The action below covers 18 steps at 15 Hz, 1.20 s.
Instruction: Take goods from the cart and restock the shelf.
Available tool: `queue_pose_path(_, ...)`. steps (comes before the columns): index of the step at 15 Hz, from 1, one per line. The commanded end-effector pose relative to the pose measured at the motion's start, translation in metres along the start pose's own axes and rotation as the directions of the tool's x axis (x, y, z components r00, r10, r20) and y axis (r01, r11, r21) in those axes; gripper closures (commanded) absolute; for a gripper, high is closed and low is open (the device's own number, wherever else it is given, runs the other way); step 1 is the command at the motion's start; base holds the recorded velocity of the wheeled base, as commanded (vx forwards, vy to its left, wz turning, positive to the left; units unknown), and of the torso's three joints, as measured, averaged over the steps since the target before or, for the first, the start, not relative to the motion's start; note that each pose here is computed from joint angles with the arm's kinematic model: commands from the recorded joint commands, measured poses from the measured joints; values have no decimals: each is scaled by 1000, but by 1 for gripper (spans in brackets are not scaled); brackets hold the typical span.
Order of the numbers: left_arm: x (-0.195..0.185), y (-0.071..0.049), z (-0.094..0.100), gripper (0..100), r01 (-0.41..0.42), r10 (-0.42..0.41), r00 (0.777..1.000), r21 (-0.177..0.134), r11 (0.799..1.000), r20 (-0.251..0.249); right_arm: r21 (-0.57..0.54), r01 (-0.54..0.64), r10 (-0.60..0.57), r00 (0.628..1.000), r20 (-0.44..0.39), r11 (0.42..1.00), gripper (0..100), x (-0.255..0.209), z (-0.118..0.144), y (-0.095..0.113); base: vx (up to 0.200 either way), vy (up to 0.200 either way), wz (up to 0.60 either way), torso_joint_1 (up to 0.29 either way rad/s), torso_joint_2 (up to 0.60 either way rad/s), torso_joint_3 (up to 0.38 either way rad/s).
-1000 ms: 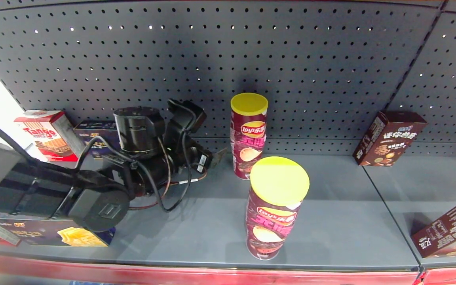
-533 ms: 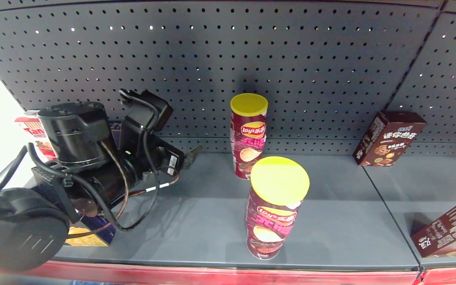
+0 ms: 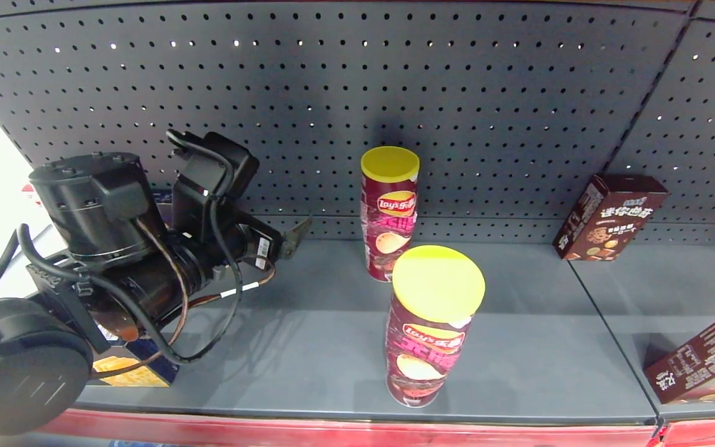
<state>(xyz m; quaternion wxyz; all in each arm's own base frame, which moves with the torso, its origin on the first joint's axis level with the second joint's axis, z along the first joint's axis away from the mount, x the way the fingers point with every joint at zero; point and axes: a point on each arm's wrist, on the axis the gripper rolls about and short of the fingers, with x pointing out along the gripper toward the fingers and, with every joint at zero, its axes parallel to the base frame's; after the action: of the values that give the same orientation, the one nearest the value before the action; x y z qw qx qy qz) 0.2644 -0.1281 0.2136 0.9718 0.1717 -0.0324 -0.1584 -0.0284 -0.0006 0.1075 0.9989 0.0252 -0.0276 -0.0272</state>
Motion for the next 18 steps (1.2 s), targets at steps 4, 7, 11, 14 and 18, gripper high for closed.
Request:
queue_pose_path(4, -1, 0, -2, 0, -17, 17, 1000, -1, 1000, -4, -16, -239, 234, 962, -141, 971, 0, 63, 127, 16, 0, 0, 0, 0, 0, 0)
queue_pose_path(7, -2, -2, -6, 0, -19, 19, 1000, -1, 1000, -19, -132, -432, 391, 884, -257, 892, 0, 118, 142, 43, 0, 0, 0, 0, 0, 0)
queue_pose_path(11, -2, -1, -6, 0, -23, 23, 1000, -2, 1000, -19, -196, -557, 487, 816, -313, 807, 0, 189, 140, 82, 0, 0, 0, 0, 0, 0)
queue_pose_path(14, -2, 0, -7, 0, -26, 26, 999, -7, 1000, -22, -207, -638, 545, 753, -368, 741, 0, 217, 135, 113, 0, 0, 0, 0, 0, 0)
queue_pose_path(18, -6, 0, -9, 0, -35, 34, 999, -25, 999, -31, -233, -700, 566, 694, -446, 675, 0, 221, 116, 123, 0, 0, 0, 0, 0, 0)
